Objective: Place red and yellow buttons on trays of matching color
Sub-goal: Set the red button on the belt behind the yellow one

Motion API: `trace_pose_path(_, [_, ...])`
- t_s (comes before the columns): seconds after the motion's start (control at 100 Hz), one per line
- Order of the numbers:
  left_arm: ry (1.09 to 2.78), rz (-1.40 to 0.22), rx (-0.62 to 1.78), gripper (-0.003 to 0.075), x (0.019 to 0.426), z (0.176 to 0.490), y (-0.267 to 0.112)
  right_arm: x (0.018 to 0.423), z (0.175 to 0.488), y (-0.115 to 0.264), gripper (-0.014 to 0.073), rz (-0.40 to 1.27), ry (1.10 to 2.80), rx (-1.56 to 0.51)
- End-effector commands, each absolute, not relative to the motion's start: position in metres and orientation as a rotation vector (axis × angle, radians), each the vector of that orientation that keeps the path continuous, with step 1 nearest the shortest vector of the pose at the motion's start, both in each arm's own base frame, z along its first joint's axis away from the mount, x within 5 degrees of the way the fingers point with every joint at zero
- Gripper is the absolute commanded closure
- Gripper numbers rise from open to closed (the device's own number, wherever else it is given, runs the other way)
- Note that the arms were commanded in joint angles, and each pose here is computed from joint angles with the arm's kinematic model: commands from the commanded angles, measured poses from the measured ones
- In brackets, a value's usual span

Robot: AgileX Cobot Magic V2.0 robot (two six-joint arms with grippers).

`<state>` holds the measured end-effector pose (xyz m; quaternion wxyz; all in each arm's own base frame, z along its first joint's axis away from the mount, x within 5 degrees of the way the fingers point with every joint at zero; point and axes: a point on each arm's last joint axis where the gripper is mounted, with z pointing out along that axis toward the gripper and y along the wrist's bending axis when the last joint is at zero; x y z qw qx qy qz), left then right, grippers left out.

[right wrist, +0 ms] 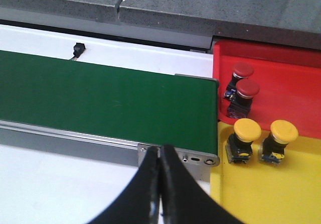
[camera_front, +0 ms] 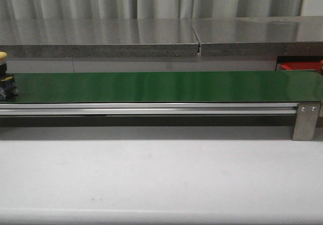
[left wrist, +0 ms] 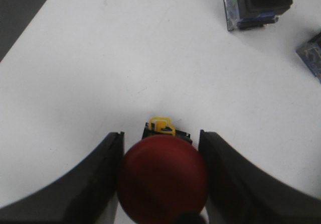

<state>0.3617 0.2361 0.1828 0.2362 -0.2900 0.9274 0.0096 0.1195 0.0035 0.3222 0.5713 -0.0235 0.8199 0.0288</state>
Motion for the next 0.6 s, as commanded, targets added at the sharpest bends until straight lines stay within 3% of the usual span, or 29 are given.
trace_pose_path(0.0, [2.371, 0.058, -0.782, 0.0513, 0.361, 0.236, 0.236, 0.120, 0.337, 0.002, 0.0663, 0.042, 1.835, -0.045])
trace_pose_path(0.29, [2.274, 0.080, -0.622, 0.0513, 0.353, 0.302, 0.202, 0.120, 0.337, 0.002, 0.0663, 0.042, 1.835, -0.045])
trace_pose_path(0.59, [2.292, -0.032, -0.508, 0.0513, 0.358, 0.325, 0.154, 0.120, 0.337, 0.002, 0.0663, 0.042, 1.835, -0.045])
